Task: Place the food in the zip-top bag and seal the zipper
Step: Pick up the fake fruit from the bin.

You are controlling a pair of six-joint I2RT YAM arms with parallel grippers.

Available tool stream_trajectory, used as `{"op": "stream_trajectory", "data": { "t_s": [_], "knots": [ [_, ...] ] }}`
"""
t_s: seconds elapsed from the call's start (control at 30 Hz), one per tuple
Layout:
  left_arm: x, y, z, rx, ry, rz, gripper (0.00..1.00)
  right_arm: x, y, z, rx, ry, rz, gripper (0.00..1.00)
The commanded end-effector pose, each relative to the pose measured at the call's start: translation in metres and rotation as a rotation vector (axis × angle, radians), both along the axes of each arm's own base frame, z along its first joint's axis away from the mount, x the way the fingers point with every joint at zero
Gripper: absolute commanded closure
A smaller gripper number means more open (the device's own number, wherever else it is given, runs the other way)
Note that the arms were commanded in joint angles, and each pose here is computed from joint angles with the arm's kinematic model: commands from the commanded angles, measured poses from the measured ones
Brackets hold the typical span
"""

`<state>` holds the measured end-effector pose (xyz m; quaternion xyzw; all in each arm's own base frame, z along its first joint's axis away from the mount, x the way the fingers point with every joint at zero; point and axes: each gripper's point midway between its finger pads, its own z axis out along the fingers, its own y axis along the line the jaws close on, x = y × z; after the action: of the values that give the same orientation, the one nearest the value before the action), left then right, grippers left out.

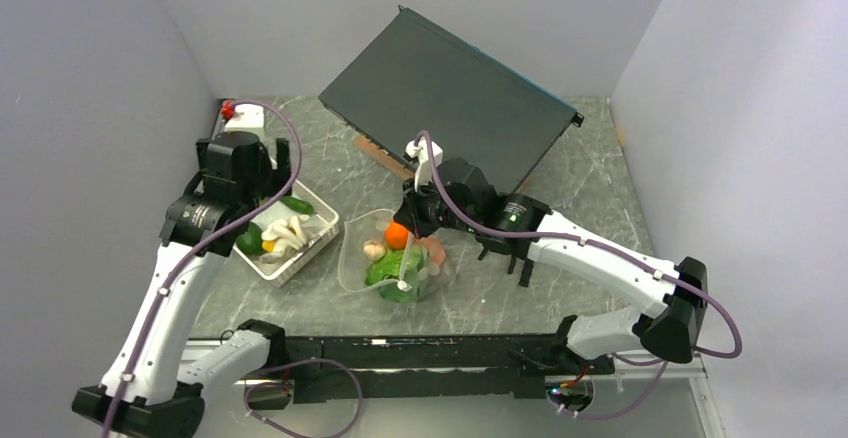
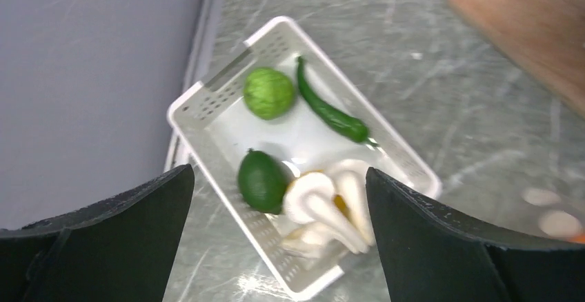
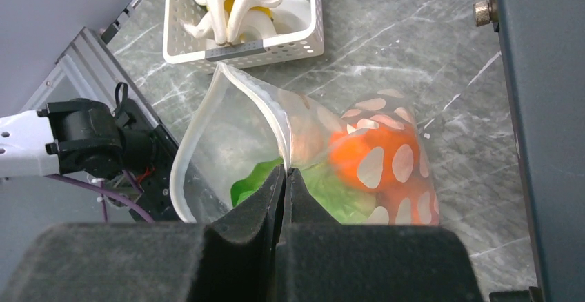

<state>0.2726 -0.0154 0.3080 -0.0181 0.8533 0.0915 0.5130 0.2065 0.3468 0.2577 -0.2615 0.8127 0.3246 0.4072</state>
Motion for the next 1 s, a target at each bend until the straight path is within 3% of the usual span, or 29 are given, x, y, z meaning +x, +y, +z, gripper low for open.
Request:
{"op": "stream_trajectory", "data": {
  "t_s": [0.0, 0.27, 0.5, 0.97],
  "knots": [
    [0.009, 0.042, 0.001, 0.053, -0.064, 0.111, 0.00, 0.006, 0.013, 0.040, 0.095, -0.031, -0.002, 1.00],
    [0.020, 0.061, -0.079, -0.088, 0.044, 0.169, 0.00, 0.010, 0.015, 0.044, 0.092, -0.077, 0.012, 1.00],
    [0.025, 0.076, -0.124, -0.101, 0.231, 0.228, 0.02, 0.011, 0.016, 0.043, 0.116, -0.112, 0.021, 1.00],
    [0.030, 0.095, -0.150, -0.136, 0.291, 0.279, 0.00, 0.016, 0.023, 0.043, 0.115, -0.173, 0.052, 1.00]
  ]
}}
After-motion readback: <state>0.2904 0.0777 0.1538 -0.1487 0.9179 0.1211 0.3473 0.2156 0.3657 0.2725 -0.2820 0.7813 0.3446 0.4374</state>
